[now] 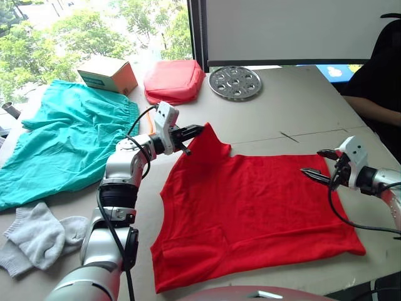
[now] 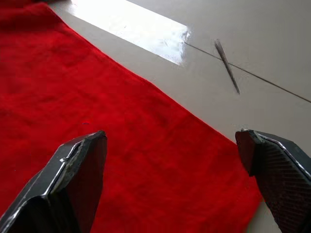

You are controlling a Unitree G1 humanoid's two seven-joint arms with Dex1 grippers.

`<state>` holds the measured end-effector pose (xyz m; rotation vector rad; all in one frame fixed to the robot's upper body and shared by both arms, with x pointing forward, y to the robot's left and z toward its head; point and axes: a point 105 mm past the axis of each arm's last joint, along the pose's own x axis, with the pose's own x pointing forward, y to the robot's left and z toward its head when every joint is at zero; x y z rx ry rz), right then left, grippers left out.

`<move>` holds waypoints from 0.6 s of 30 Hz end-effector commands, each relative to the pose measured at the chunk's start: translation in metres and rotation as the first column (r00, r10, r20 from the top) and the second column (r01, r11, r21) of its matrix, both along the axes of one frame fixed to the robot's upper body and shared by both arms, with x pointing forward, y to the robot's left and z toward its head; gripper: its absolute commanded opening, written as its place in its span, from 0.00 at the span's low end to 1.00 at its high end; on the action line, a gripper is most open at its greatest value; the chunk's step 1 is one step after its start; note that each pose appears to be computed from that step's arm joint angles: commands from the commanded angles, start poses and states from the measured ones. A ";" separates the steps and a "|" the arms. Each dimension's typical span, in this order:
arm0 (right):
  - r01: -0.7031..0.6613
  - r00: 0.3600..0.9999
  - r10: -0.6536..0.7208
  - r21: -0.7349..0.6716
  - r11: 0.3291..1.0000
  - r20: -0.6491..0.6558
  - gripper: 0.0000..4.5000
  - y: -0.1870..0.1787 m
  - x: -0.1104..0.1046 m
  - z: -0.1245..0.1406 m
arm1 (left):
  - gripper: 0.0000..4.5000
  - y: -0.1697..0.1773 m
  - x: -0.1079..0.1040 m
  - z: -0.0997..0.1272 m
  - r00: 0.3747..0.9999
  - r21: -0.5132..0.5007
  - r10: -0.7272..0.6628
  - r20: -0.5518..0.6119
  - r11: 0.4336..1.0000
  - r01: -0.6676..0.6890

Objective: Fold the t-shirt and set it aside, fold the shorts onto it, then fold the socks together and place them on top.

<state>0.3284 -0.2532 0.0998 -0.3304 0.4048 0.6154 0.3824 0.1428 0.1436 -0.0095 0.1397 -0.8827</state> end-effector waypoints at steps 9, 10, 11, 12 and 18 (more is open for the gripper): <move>0.212 0.954 -0.205 0.008 0.977 -0.217 1.00 -0.025 0.031 -0.007 | 0.01 0.009 -0.008 0.017 0.996 -0.032 0.041 0.073 0.999 -0.039; 0.201 0.953 -0.194 0.009 0.980 -0.232 1.00 -0.023 0.029 -0.010 | 0.01 0.009 -0.010 0.016 0.996 -0.032 0.045 0.072 0.999 -0.043; 0.191 0.951 -0.181 0.017 0.981 -0.252 0.88 -0.021 0.027 -0.013 | 0.00 0.010 -0.011 0.015 0.996 -0.033 0.049 0.072 0.998 -0.046; 0.164 0.950 -0.155 0.012 0.986 -0.272 0.82 -0.018 0.023 -0.017 | 0.00 0.011 -0.012 0.015 0.996 -0.035 0.056 0.073 0.998 -0.054; 0.108 0.958 -0.105 -0.002 0.994 -0.266 0.23 -0.015 0.018 -0.023 | 0.00 0.013 -0.017 0.013 0.994 -0.047 0.080 0.068 0.996 -0.077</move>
